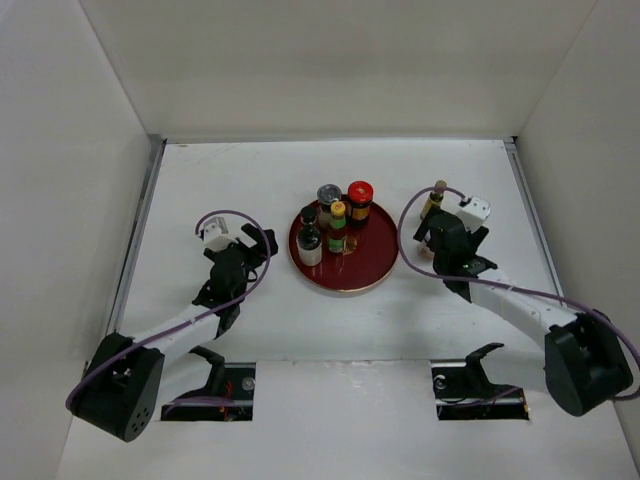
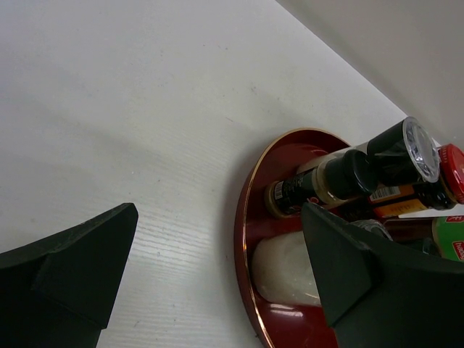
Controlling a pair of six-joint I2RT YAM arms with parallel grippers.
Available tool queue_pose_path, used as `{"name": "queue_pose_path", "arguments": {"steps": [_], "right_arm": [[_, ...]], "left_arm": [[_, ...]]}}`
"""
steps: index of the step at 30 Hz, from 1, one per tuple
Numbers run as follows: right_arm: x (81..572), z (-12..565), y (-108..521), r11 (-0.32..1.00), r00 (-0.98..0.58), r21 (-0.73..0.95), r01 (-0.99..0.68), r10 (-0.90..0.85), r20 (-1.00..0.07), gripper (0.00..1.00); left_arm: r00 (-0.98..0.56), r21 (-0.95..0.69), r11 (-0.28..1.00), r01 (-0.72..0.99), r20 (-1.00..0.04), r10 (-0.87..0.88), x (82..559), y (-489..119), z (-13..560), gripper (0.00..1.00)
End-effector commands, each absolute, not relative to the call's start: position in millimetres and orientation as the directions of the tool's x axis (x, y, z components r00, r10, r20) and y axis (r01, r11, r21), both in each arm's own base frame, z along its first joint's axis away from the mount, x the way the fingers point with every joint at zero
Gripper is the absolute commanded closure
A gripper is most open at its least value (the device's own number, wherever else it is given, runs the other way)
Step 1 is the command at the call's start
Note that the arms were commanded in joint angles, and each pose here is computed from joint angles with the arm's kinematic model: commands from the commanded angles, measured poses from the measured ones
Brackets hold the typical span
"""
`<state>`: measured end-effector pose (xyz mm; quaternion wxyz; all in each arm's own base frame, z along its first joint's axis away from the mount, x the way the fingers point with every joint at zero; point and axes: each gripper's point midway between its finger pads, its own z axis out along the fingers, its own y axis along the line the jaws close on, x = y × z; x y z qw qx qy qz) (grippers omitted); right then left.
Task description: Organize the condiment bottles
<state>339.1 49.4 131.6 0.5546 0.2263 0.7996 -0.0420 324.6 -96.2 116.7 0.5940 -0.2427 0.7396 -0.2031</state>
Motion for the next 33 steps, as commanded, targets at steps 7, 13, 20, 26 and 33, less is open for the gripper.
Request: {"name": "queue_pose_path", "arguments": {"steps": [7, 13, 20, 26, 33], "right_arm": [[376, 98, 65, 0.890, -0.346, 0.226, 0.396, 0.373, -0.861, 0.00], [384, 101, 49, 0.862, -0.267, 0.229, 0.452, 0.376, -0.887, 0.38], [359, 159, 72, 0.904, -0.153, 0.220, 0.368, 0.292, -0.944, 0.47], [335, 191, 154, 0.955, -0.167, 0.272, 0.118, 0.289, -0.943, 0.47], [315, 176, 258, 0.939, -0.280, 0.327, -0.104, 0.288, -0.916, 0.47]], "left_arm": [[-0.149, -0.620, 0.780, -0.081, -0.767, -0.625, 330, -101, 128, 0.01], [-0.146, -0.623, 0.778, -0.077, -0.765, -0.627, 329, -101, 130, 0.01], [-0.141, -0.625, 0.776, -0.082, -0.764, -0.630, 329, -99, 130, 0.01], [-0.141, -0.623, 0.778, -0.083, -0.765, -0.628, 329, -99, 129, 0.01], [-0.136, -0.625, 0.777, -0.083, -0.765, -0.630, 329, -98, 130, 0.01]]}}
